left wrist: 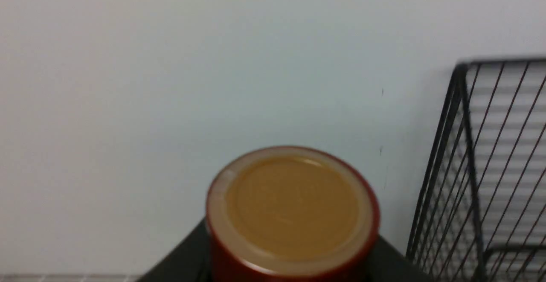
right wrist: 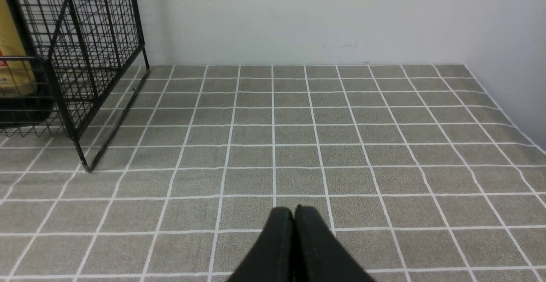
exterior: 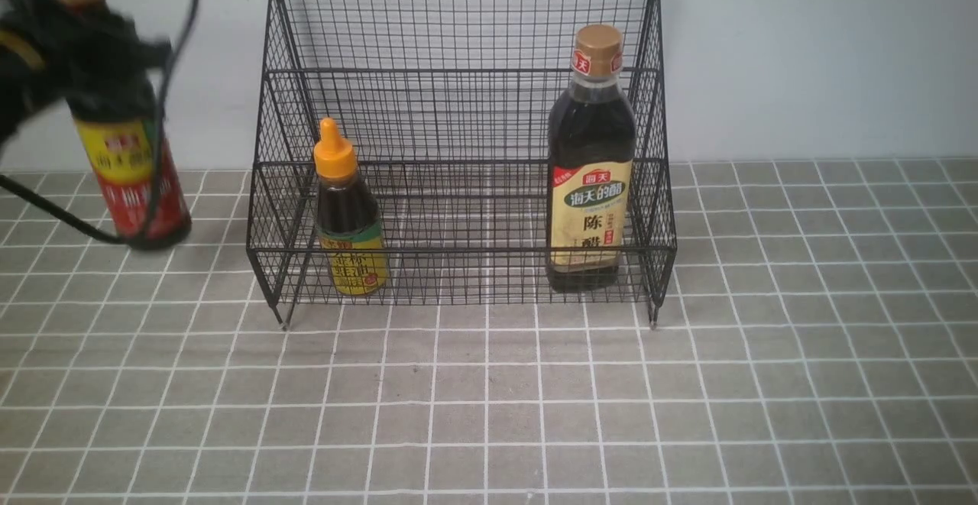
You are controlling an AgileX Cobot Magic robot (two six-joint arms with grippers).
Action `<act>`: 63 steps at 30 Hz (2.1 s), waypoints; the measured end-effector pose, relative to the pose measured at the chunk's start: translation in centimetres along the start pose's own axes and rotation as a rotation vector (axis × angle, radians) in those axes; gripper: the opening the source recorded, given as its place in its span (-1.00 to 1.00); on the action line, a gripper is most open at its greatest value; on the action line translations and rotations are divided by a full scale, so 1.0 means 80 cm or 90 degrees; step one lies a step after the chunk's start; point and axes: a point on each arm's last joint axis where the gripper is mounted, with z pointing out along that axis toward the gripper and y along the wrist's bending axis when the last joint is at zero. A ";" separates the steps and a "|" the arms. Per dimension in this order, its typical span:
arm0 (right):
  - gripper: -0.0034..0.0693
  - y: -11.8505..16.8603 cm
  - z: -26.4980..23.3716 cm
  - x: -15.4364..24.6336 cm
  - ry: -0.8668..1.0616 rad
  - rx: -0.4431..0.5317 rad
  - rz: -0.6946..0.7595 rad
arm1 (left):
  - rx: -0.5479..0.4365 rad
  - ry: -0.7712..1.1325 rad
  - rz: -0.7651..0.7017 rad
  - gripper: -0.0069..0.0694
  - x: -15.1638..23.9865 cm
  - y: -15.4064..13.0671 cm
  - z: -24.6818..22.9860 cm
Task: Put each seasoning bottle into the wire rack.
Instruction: Use the left arm to put the condiment bottle back on the shelf
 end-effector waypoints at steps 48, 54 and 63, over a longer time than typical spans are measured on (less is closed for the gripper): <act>-0.94 0.000 0.000 0.000 0.000 0.000 0.000 | 0.259 -0.066 -0.028 -0.15 0.013 -0.148 0.056; -0.94 0.000 0.000 0.000 0.000 0.000 0.000 | 0.256 -0.025 -0.005 -0.15 0.029 -0.149 0.062; -0.94 0.000 0.000 0.000 0.000 0.000 0.000 | 0.219 0.048 -0.036 -0.14 0.045 -0.144 0.070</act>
